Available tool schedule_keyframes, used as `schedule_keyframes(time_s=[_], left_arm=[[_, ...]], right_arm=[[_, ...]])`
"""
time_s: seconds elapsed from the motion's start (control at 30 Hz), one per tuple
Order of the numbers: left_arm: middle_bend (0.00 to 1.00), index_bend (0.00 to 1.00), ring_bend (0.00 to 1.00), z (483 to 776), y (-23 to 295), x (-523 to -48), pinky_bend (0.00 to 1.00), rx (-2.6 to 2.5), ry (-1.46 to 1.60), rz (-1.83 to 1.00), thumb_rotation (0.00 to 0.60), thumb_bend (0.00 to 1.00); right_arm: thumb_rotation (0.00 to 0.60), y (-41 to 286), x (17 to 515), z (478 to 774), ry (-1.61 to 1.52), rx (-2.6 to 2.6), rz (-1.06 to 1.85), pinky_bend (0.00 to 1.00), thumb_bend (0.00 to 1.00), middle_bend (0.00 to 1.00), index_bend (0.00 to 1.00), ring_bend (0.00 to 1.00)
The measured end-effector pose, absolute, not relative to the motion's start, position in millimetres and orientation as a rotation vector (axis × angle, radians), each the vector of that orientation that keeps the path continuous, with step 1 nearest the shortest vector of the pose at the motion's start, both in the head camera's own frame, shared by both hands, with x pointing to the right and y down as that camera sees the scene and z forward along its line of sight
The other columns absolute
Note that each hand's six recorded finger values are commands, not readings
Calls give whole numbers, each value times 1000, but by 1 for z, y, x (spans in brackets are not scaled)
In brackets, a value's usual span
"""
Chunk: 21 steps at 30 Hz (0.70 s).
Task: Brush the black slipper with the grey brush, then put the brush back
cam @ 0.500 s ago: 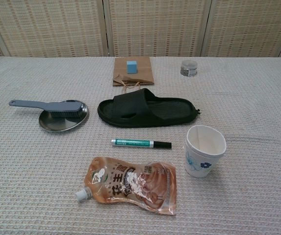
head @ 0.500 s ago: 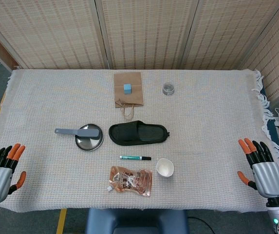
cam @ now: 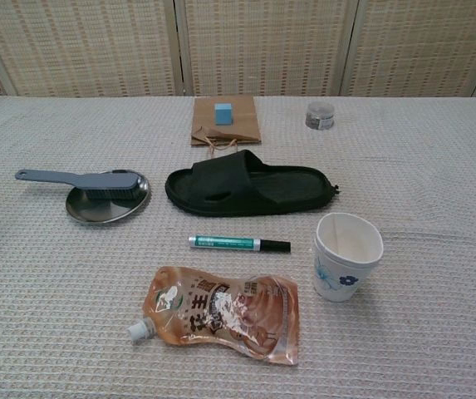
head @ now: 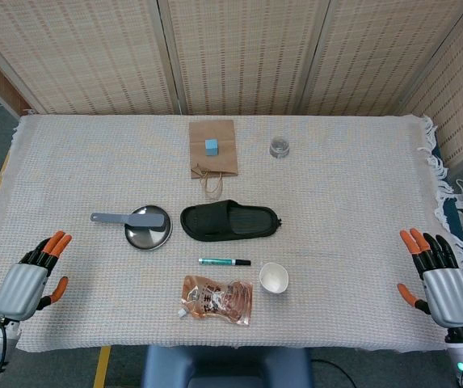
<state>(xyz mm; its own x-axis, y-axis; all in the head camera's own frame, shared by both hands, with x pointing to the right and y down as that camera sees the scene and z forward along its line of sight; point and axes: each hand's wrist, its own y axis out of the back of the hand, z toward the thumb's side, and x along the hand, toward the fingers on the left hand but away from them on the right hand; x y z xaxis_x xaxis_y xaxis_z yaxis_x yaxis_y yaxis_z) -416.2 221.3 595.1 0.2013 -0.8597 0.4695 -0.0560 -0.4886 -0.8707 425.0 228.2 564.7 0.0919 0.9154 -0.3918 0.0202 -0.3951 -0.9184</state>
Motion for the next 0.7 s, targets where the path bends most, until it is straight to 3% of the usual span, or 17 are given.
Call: schedule_keyframes(time_s=[0.13,0.23,0.47,0.7], left_arm=[[0,0,493,614,198,-398,774,-1761,803,-1358,600,462],[0,0,553,631,180,-383,838,-1758,739,-1365,600,461],[2,0,661,678,149,-347,919,-1724,575,-1395,600,461],[79,0,724,713,134,-335,978,-1640,438,-1442,600,458]], right_arm=[[600,228,425,563,-960,-1565,1408,0,154,0,0,0],[600,224,423,563,-960,-1568,1407,0,154,0,0,0],[600,222,426,570,-947,-1575,1448,0,155,0,0,0],[600,222,429,573,-943,-1575,1468,0,154,0,0,0]])
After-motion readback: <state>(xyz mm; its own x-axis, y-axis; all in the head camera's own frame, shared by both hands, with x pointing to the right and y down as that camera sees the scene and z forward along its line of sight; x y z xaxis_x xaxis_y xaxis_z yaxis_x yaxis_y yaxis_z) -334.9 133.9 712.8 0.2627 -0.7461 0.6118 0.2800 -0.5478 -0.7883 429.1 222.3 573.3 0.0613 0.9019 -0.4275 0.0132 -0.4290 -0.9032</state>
